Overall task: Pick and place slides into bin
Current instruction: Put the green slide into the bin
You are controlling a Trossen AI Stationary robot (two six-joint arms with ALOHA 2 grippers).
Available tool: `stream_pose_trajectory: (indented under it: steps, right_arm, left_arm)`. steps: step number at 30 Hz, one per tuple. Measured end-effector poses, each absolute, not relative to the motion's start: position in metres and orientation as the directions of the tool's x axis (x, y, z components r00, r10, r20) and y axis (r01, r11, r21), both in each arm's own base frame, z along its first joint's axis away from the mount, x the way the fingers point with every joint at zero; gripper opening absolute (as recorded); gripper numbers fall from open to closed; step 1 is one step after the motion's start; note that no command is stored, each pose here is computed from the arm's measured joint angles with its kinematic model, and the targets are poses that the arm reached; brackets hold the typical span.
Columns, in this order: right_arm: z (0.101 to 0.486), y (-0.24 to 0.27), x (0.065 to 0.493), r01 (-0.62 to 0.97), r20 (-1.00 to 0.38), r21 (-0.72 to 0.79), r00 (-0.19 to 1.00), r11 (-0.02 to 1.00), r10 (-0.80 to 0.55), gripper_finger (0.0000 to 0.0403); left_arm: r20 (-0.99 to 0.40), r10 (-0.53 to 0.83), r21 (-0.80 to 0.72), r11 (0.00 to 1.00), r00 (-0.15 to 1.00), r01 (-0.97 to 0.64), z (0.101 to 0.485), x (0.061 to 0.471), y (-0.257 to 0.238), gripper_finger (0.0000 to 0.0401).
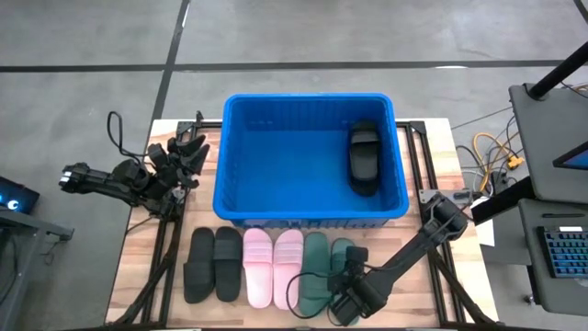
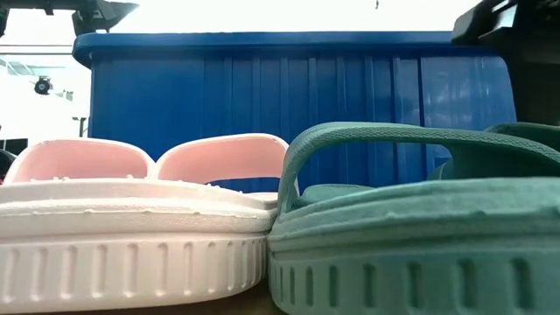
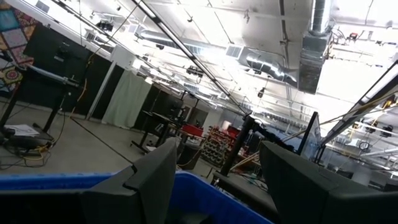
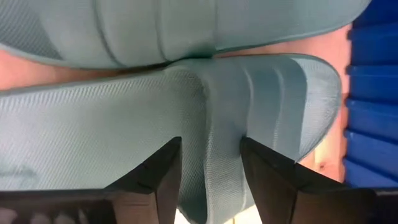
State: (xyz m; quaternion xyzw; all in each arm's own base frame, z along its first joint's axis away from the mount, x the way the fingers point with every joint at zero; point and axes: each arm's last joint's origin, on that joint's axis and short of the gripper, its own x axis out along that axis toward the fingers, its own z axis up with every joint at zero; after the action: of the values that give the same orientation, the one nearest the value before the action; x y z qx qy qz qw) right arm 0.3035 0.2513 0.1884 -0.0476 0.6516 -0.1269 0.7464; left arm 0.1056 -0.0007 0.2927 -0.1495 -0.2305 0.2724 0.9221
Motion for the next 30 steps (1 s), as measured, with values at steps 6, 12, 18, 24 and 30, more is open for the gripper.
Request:
stream_pose_trajectory:
  steps: [6,12,18,24,30]
  right_arm:
    - [0.1826,0.2514,0.3038,0.139,-0.950,-0.271,0.123,0.952,-0.288,0.0134]
    - [0.1823,0.2500,0.3035,0.177,-0.937,-0.297,0.136,0.938,-0.322,0.0110]
    - [0.1823,0.2485,0.3022,0.173,-0.933,-0.316,0.123,0.933,-0.339,0.0082]
    - [0.1824,0.2483,0.3023,0.228,-0.930,-0.311,0.128,0.923,-0.345,0.0057]
    - [0.1829,0.2465,0.3005,0.268,-0.923,-0.327,0.113,0.906,-0.367,0.0021]
  left_arm:
    - [0.345,0.571,-0.401,0.807,0.745,-0.433,0.2929,0.1053,-0.0006,0.0217]
    - [0.347,0.572,-0.404,0.807,0.743,-0.432,0.2933,0.1043,-0.0004,0.0217]
    - [0.352,0.573,-0.391,0.809,0.740,-0.439,0.2940,0.1027,-0.0001,0.0217]
    - [0.360,0.574,-0.399,0.808,0.736,-0.434,0.2949,0.1007,0.0003,0.0217]
    - [0.362,0.574,-0.402,0.807,0.734,-0.432,0.2953,0.0997,0.0005,0.0217]
